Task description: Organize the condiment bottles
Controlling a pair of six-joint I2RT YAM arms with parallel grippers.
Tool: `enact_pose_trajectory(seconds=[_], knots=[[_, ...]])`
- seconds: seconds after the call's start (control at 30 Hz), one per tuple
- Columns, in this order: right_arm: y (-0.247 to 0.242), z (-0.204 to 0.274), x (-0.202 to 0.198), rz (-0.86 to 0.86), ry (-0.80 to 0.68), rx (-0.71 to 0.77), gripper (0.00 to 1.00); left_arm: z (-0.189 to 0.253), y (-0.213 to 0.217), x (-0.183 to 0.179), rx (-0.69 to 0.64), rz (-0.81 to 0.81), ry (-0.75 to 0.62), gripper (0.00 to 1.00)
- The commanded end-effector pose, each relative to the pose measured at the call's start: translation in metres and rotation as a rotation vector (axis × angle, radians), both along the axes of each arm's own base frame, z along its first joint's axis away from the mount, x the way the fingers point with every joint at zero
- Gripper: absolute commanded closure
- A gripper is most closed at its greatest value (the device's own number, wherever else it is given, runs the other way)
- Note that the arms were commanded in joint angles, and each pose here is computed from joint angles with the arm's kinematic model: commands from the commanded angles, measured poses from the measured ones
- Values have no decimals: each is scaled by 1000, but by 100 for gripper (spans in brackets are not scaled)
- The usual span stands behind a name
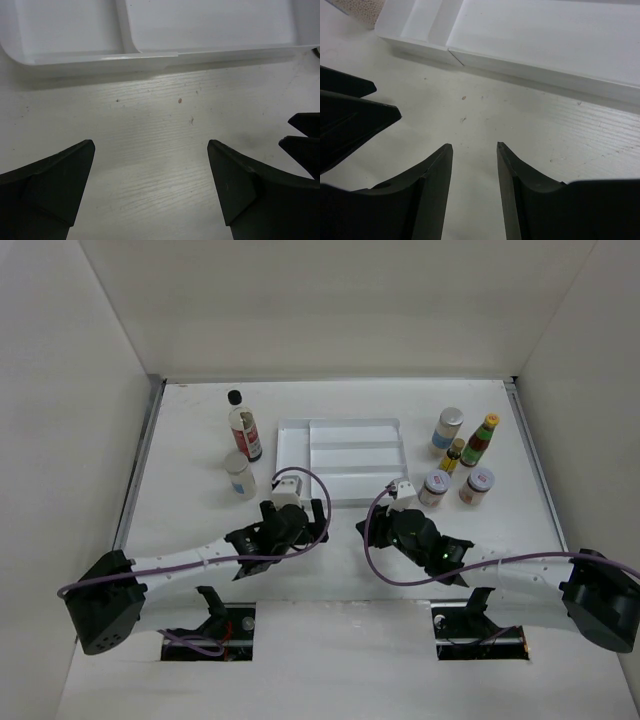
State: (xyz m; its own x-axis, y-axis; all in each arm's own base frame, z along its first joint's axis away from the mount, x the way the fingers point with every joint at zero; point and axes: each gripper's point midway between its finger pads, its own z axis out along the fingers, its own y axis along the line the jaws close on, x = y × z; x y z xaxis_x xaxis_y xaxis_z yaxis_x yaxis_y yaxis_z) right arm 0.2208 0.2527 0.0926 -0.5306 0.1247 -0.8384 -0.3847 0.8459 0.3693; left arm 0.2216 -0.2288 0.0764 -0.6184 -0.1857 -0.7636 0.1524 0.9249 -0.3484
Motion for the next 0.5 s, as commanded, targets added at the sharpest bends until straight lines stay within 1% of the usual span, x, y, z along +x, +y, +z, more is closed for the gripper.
enact_pose_trajectory(seconds=[0.0,0.2,0.27,0.33,0.4,0.47], knots=[[9,27,7,-6,-38,73,51,36,0,14,-56,36,-75,0],[10,28,7,-4,-40,74,51,91,-3,38,-66,48,-195,0],[10,29,7,-3,-43,76,55,111,-2,47,-44,73,-248,0],[10,30,7,-3,-44,77,64,136,-2,55,-11,83,-320,0],[9,29,7,-6,-40,75,81,162,-4,63,6,98,-380,0],[9,29,7,-6,-39,74,92,186,-7,73,-8,102,-426,0]])
